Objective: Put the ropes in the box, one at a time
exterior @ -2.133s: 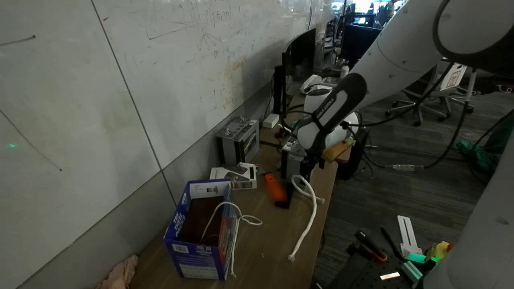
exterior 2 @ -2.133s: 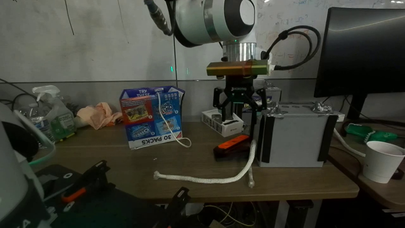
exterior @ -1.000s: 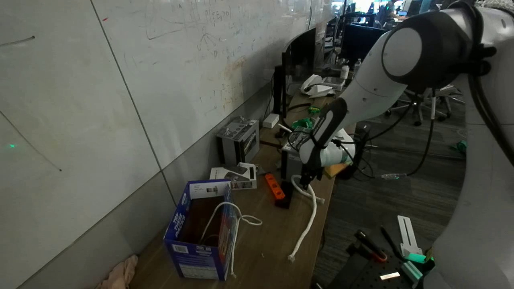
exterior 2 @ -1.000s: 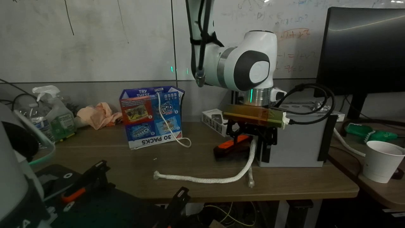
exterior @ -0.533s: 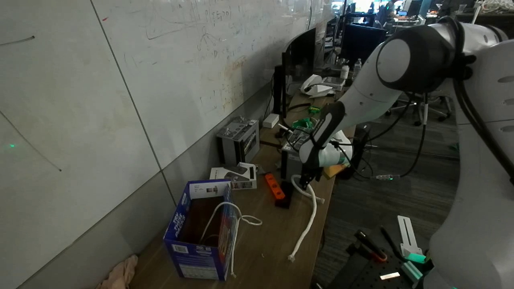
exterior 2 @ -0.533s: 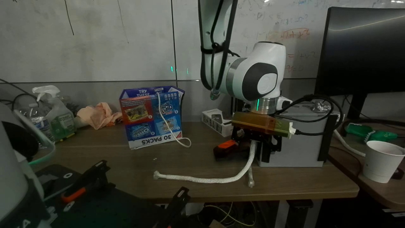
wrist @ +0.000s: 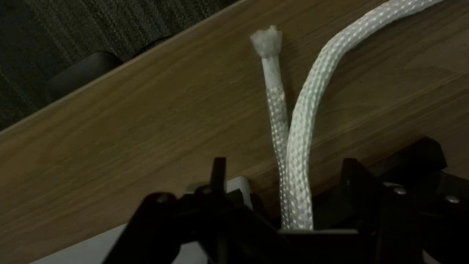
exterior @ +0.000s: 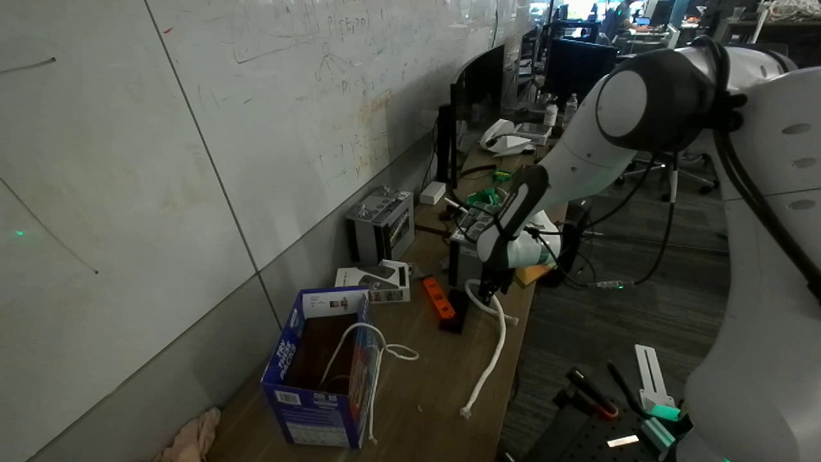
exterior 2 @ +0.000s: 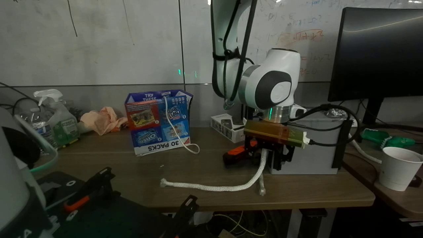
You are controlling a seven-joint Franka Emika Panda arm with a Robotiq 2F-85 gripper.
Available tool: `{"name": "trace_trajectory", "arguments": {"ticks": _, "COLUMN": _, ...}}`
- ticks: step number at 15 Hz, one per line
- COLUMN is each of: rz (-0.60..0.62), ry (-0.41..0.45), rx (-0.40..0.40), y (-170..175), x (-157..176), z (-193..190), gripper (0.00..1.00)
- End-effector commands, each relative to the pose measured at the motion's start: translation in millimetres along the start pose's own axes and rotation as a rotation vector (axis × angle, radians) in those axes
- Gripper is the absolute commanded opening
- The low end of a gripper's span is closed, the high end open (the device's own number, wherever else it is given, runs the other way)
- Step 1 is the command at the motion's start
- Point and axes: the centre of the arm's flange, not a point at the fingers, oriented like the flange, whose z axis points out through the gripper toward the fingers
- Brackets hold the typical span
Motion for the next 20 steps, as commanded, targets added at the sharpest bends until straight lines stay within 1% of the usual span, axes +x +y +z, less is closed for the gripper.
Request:
{"name": "trace_trajectory", "arguments": {"ticks": 1, "rz": 0.007, "ry": 0.015, "rx": 0.011, "y": 8.4, "x": 11.0, "z": 5.2, "gripper": 0.49}}
{"name": "trace_trajectory", "arguments": {"ticks": 3, "rz": 0.010, "ry": 0.012, "rx": 0.013, "y": 9.0, "x": 11.6, "z": 6.5, "gripper": 0.36}}
{"name": "trace_trajectory", "arguments": {"ticks": 6, "rz": 0.049, "ry": -0.002, "rx": 0.030, "y": 10.0, "x": 12.2, "z": 5.0, "gripper": 0.11}}
{"name": "trace_trajectory", "arguments": {"ticks": 7, "rz": 0.055, "ry": -0.014, "rx": 0.038, "y": 9.7, "x": 11.9, "z": 2.3, "gripper": 0.05}}
{"name": "trace_trajectory", "arguments": {"ticks": 8, "rz": 0.067, "ry": -0.031, "rx": 0.043, "y": 8.2, "x": 11.1, "z": -1.2, "gripper": 0.00}}
{"name": "trace_trajectory", "arguments": {"ticks": 10, "rz": 0.090, "ry": -0.044, "rx": 0.050, "y": 3.5, "x": 8.7, "z": -10.6, "gripper": 0.01}}
{"name": "trace_trajectory", "arguments": {"ticks": 12, "rz": 0.127, "ry": -0.056, "rx": 0.067, "y": -4.2, "x": 5.6, "z": -29.1, "gripper": 0.03}}
{"name": "trace_trajectory", "arguments": {"ticks": 16, "rz": 0.195, "ry": -0.029, "rx": 0.086, "y": -27.6, "x": -8.2, "z": -89.8, "gripper": 0.03}}
{"name": "trace_trajectory", "arguments": {"ticks": 20, "rz": 0.242, "ry": 0.040, "rx": 0.104, "y": -56.4, "x": -19.6, "z": -156.5, "gripper": 0.03}}
